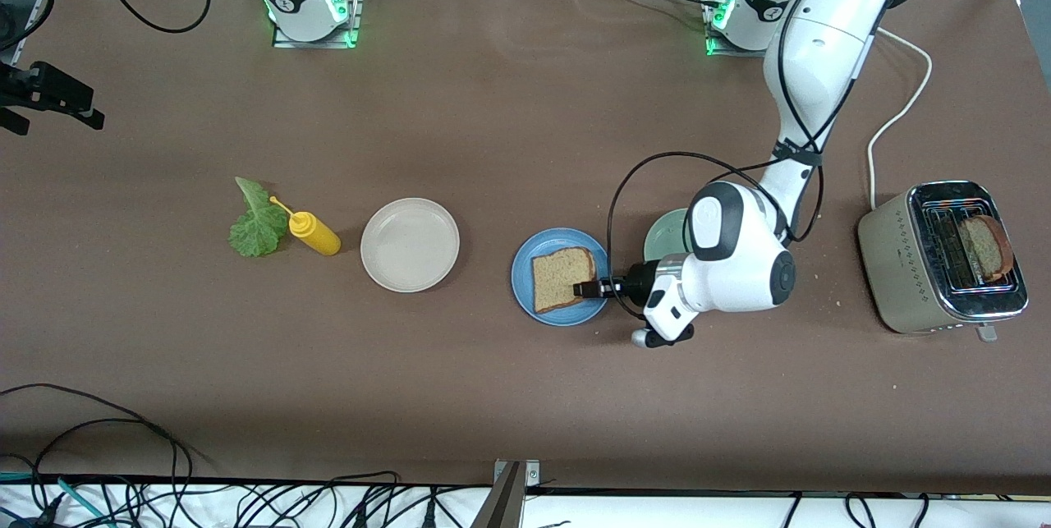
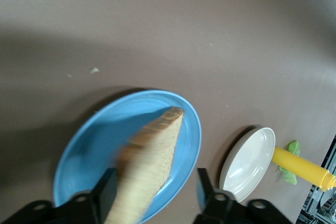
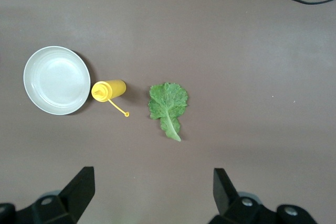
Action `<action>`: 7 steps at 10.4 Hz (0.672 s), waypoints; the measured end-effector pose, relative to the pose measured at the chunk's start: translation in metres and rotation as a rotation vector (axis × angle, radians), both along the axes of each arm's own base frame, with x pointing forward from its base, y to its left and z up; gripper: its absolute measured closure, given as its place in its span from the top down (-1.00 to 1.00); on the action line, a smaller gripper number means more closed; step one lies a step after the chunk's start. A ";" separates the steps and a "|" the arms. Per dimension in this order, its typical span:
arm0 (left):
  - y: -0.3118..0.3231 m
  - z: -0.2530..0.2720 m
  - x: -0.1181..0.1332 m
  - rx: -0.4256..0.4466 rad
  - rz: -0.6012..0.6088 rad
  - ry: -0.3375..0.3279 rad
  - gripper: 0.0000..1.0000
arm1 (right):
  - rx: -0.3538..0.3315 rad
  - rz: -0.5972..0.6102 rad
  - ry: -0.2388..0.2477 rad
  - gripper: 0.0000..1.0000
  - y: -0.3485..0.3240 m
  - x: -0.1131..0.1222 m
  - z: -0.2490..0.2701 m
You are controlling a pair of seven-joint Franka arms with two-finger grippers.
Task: Make sandwich in blue plate with both arms
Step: 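Lay the bread flat on the blue plate and open the left gripper, then withdraw the left gripper back toward the toaster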
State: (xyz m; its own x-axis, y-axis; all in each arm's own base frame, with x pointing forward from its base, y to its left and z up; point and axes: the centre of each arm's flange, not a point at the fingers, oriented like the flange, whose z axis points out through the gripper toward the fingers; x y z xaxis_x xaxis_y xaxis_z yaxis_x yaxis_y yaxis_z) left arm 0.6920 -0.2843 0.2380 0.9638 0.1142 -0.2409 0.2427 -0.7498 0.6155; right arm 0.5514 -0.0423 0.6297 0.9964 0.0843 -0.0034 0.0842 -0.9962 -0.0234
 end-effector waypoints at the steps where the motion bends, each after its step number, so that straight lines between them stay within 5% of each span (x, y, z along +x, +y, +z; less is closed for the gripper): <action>1: 0.008 -0.004 0.001 0.002 0.009 0.008 0.53 | 0.000 0.000 0.000 1.00 0.000 0.000 0.000; 3: 0.016 -0.025 -0.005 0.016 0.013 0.045 1.00 | 0.000 0.000 0.000 1.00 0.000 0.000 0.000; 7: 0.071 -0.039 0.002 0.062 0.057 0.086 1.00 | 0.000 0.000 0.000 1.00 0.000 0.000 0.000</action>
